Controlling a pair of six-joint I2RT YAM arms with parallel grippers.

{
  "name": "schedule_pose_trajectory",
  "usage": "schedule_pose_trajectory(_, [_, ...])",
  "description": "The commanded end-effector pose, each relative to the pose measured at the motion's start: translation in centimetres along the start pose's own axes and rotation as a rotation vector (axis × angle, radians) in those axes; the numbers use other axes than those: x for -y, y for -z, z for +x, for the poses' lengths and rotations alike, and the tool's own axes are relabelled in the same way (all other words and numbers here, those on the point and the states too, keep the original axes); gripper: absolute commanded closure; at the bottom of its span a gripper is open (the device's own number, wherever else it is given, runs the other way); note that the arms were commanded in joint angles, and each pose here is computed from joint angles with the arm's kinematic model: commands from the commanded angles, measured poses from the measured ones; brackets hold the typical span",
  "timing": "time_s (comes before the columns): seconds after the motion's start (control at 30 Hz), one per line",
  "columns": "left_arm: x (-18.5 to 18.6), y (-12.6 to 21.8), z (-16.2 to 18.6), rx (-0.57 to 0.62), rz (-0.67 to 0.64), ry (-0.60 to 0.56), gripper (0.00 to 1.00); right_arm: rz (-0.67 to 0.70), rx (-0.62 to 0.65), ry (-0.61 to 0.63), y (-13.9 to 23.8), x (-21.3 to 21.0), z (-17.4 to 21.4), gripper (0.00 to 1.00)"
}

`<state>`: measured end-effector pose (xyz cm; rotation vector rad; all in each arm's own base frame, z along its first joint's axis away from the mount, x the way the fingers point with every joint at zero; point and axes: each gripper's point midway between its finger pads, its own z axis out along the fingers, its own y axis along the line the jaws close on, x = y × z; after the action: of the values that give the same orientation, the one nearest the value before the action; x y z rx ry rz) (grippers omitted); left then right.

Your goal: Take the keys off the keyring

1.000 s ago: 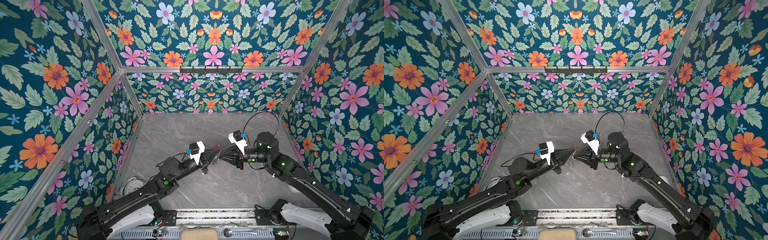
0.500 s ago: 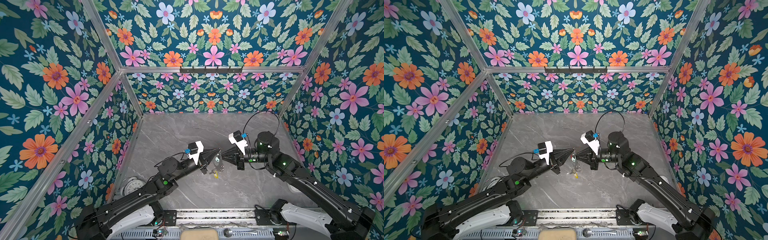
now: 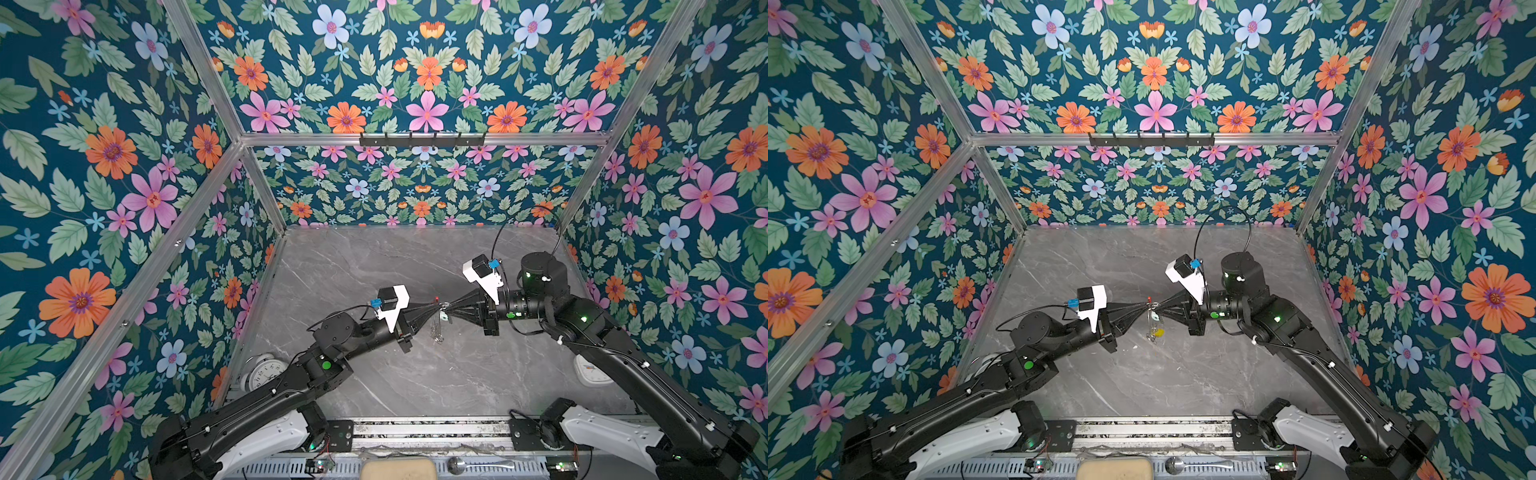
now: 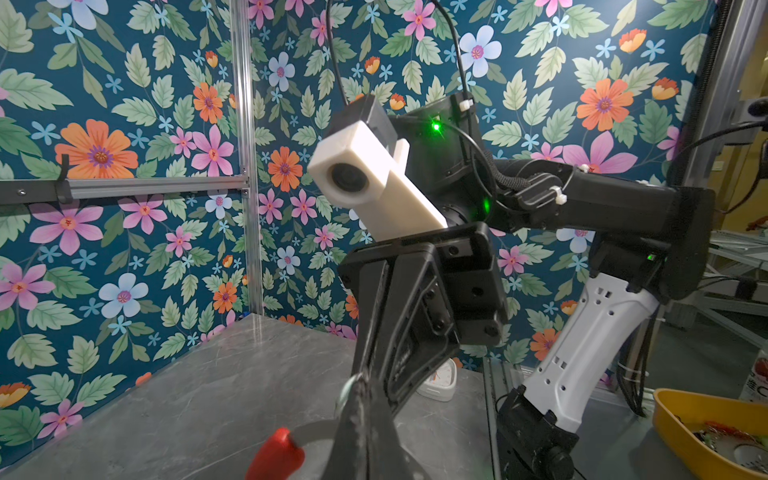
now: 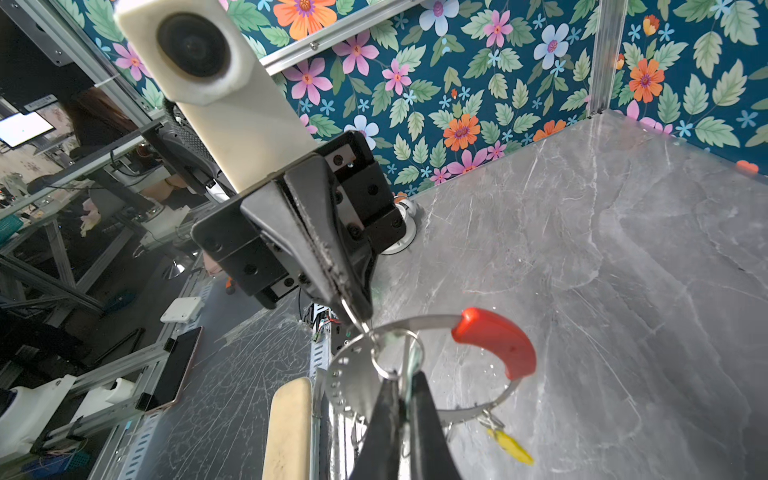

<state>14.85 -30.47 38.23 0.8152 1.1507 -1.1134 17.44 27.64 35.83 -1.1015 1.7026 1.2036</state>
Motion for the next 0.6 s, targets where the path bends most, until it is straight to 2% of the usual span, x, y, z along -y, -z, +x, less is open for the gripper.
schedule_pose_trajectory(0.0, [0.6,0.1,-0.6,0.009,0.036,-0.007,1.00,0.013,-0.019,0.024,0.3,0.1,0.0,1.00])
schedule_pose_trajectory(0.57, [2.2,0.3,-0.7,0.003,0.125,0.012,1.00,0.018,-0.012,0.050,0.4,0.5,-1.2,1.00])
